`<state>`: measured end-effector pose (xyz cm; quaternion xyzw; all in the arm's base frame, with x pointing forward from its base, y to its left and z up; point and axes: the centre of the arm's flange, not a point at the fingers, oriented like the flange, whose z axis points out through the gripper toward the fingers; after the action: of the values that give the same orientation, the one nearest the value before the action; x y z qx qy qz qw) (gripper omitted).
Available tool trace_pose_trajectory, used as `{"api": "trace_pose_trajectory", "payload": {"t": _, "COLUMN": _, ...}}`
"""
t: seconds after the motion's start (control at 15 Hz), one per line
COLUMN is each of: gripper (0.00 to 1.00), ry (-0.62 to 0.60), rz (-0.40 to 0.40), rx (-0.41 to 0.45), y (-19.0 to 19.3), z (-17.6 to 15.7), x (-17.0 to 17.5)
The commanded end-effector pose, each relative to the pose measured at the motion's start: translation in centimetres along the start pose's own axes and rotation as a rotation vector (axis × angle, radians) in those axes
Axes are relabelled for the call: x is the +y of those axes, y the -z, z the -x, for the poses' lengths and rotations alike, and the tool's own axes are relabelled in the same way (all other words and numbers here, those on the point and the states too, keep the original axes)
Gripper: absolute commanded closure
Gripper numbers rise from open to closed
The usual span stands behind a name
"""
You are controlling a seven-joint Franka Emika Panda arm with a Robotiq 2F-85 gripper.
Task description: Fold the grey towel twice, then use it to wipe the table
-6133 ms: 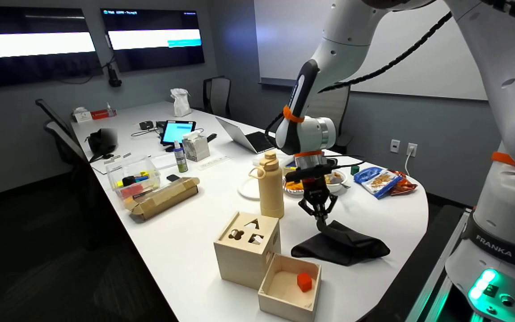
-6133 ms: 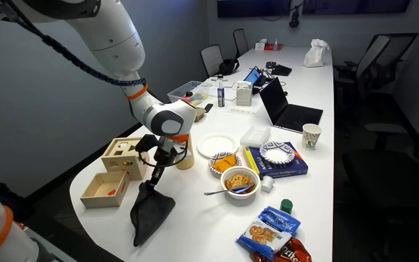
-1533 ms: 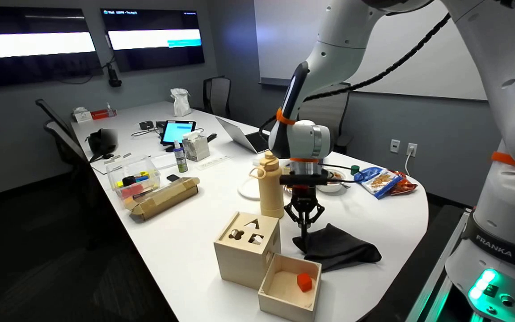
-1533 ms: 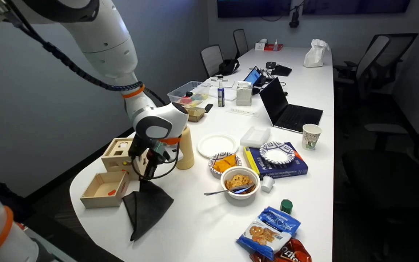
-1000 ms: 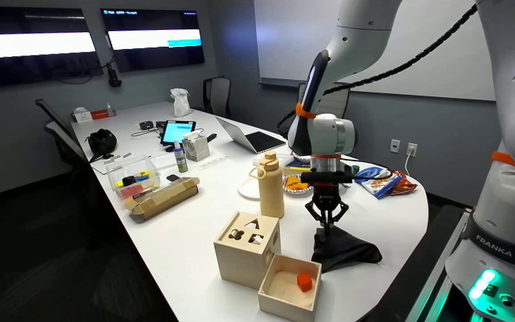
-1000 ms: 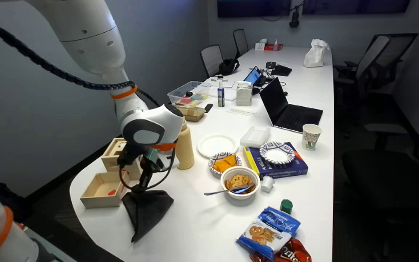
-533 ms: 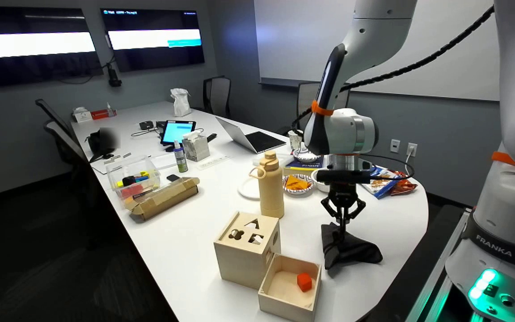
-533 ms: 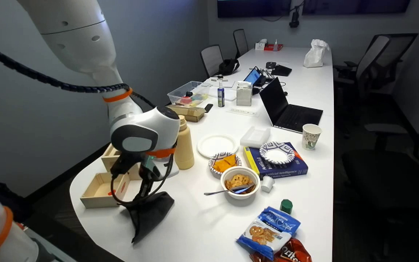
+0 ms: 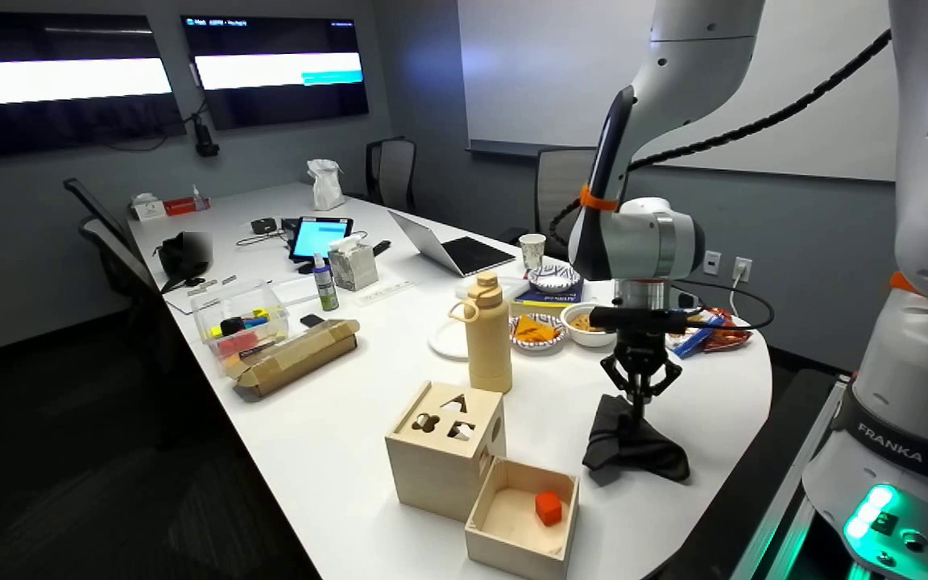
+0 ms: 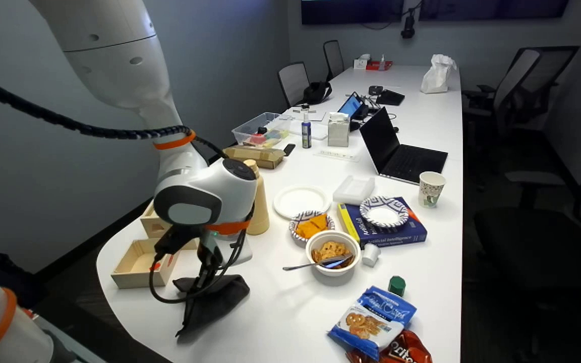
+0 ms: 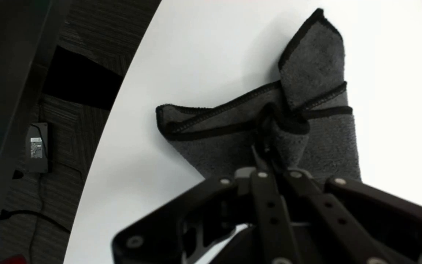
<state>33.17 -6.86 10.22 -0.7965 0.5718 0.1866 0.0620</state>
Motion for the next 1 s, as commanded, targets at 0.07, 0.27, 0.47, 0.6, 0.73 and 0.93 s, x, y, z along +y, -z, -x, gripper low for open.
{"api": "trace_pose_trajectory", "payload": {"t": 0.07, "gripper": 0.99, "ry": -0.034, "rz": -0.019, "rx": -0.005, "y": -0.5, "z": 0.6, "x": 2.1}}
{"api": "trace_pose_trajectory", "payload": {"t": 0.27, "gripper": 0.99, "ry": -0.073, "rz": 0.019, "rx": 0.001, "y": -0.6, "z": 1.2, "x": 3.1}}
{"api": "trace_pose_trajectory", "payload": {"t": 0.47, "gripper": 0.99, "ry": -0.121, "rz": 0.032, "rx": 0.020, "y": -0.3, "z": 1.1, "x": 3.5}}
{"api": "trace_pose_trajectory", "payload": {"t": 0.6, "gripper": 0.99, "ry": -0.153, "rz": 0.035, "rx": 0.041, "y": 0.0, "z": 0.6, "x": 3.6}}
{"api": "trace_pose_trajectory", "payload": {"t": 0.73, "gripper": 0.99, "ry": -0.175, "rz": 0.046, "rx": 0.042, "y": 0.2, "z": 0.2, "x": 3.7}}
{"api": "trace_pose_trajectory", "payload": {"t": 0.93, "gripper": 0.99, "ry": -0.198, "rz": 0.076, "rx": 0.040, "y": 0.1, "z": -0.4, "x": 3.9}}
